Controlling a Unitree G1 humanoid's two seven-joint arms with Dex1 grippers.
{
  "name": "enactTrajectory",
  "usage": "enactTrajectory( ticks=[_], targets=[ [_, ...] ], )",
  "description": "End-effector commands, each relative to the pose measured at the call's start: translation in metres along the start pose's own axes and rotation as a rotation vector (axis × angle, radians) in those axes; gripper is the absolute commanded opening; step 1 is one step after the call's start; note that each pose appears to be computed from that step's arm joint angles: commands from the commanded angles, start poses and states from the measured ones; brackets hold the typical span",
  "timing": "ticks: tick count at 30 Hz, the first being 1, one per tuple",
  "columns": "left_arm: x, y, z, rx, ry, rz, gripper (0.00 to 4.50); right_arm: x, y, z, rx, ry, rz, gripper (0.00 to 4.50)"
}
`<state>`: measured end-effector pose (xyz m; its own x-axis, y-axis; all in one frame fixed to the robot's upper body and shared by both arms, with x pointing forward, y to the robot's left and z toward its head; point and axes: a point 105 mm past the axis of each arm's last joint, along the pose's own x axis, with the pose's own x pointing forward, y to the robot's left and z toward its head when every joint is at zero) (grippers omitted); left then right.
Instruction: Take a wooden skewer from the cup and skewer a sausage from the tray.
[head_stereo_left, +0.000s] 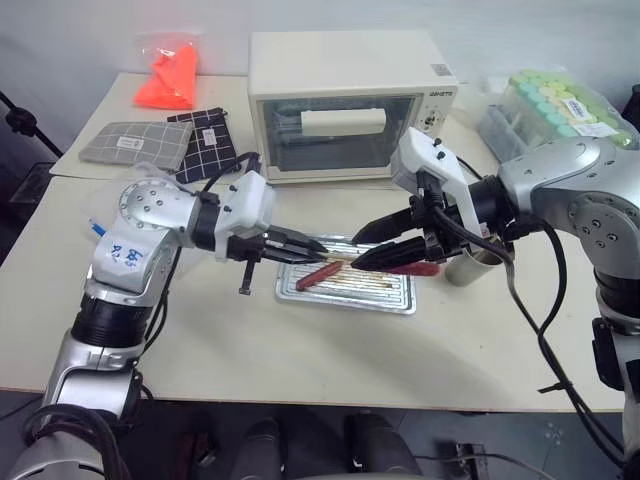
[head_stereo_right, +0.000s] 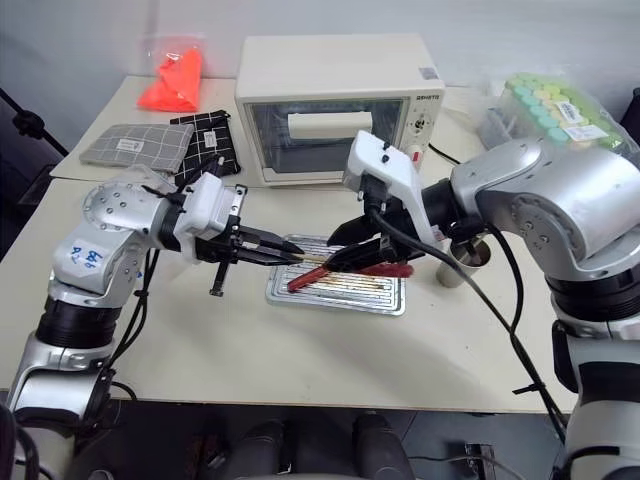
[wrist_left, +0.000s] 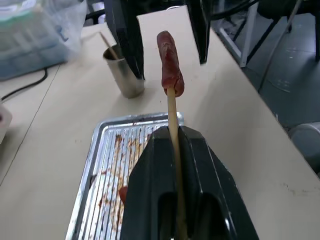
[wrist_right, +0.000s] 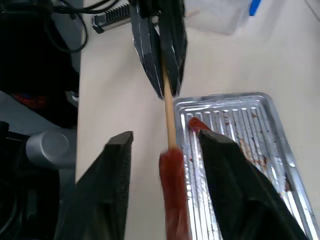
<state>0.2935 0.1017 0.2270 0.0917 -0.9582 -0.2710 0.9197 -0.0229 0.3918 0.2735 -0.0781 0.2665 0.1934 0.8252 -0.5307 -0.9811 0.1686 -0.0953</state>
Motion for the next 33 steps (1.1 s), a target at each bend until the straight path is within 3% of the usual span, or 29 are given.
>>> enactTrajectory(
  ticks=[1,5,10,16,21,26,30,33],
  targets=[
    [-0.019,0.003,0.006,-0.007,-0.017,0.15,0.0,-0.022,-0.012,0.012,-0.039,-0.065,-0.121,2.73],
    [-0.039,0.009,0.0,-0.07,-0.017,0.391,0.0,-0.033,-0.022,0.02,-0.039,-0.14,-0.216,2.73],
    [-0.096,0.021,-0.009,-0.173,-0.025,0.92,0.0,-0.044,-0.018,0.026,-0.028,-0.234,-0.278,2.73],
    [-0.157,0.005,-0.016,-0.211,-0.051,1.479,0.0,-0.05,-0.013,0.026,-0.013,-0.288,-0.312,2.73],
    [-0.16,-0.005,-0.034,-0.316,-0.052,1.691,0.0,-0.048,-0.019,0.026,0.008,-0.312,-0.326,2.73],
    [-0.147,-0.003,-0.063,-0.488,-0.008,1.767,0.0,-0.044,-0.017,0.03,0.001,-0.319,-0.307,2.73],
    [-0.145,-0.004,-0.08,-0.567,0.058,1.796,0.0,-0.045,-0.012,0.031,0.015,-0.323,-0.264,3.5],
    [-0.144,-0.001,-0.079,-0.574,0.044,1.79,0.71,-0.046,-0.012,0.032,0.005,-0.321,-0.283,4.25]
  ],
)
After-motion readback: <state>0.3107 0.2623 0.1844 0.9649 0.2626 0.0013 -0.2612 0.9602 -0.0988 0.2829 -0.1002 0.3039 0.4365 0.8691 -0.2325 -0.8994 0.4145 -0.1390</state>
